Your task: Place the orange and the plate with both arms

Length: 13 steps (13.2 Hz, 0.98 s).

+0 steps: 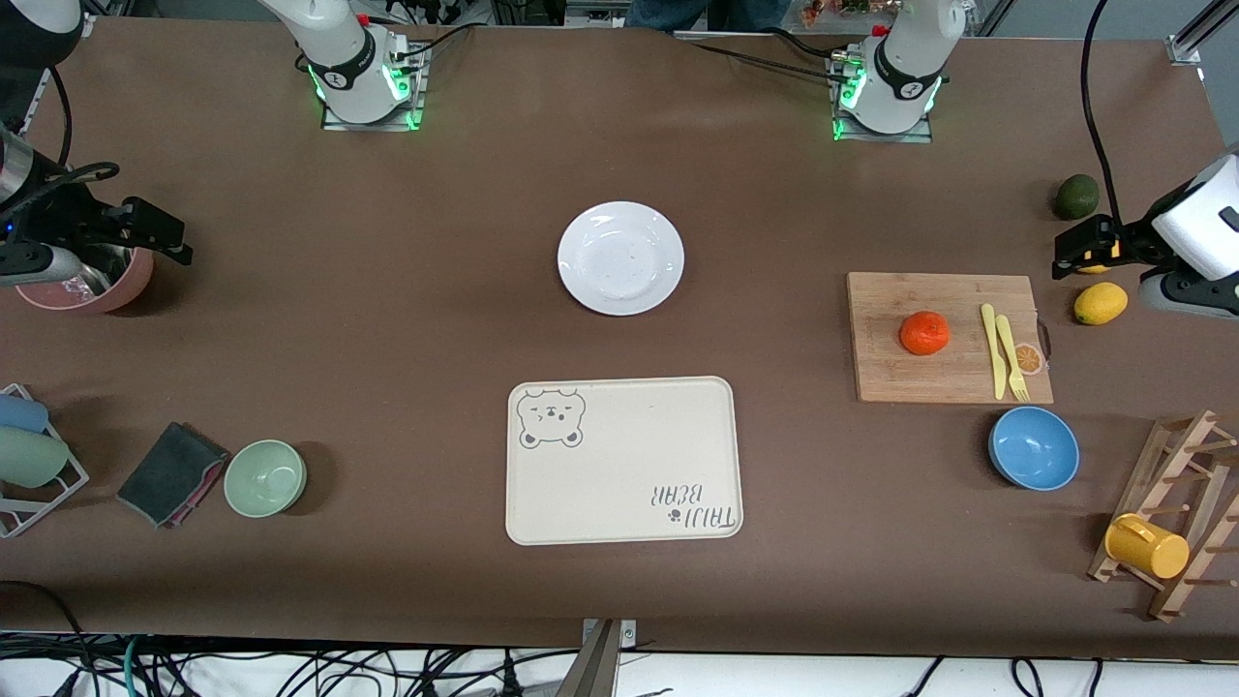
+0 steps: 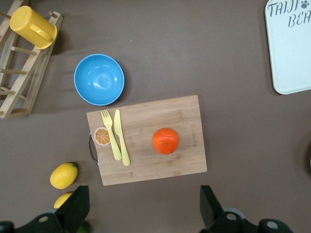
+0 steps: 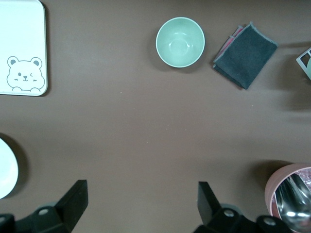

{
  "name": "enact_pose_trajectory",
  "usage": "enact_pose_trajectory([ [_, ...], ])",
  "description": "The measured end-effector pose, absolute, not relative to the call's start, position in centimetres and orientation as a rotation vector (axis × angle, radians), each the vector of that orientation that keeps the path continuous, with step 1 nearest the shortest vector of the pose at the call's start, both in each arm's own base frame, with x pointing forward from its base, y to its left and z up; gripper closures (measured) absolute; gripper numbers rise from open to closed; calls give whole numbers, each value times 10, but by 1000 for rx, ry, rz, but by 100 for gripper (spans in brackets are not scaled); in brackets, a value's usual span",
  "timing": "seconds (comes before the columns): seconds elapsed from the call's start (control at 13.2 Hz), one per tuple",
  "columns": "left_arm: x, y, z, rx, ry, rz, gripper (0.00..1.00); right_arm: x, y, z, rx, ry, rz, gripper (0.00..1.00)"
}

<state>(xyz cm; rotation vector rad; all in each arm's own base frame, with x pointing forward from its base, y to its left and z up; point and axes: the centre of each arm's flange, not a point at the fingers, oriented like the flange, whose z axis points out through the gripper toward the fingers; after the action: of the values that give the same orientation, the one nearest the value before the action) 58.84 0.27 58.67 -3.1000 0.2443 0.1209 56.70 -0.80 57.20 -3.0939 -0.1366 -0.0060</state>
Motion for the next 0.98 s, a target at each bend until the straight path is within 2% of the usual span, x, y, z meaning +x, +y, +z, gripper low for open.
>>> enact_pose_trajectory([
  [0.68,585,1,582,-3130,241,175,0,567,-10,571,-3094,-130,-1,0],
  [0.98,592,6,547,-3135,236,284,0,567,-10,571,-3094,-130,-1,0],
])
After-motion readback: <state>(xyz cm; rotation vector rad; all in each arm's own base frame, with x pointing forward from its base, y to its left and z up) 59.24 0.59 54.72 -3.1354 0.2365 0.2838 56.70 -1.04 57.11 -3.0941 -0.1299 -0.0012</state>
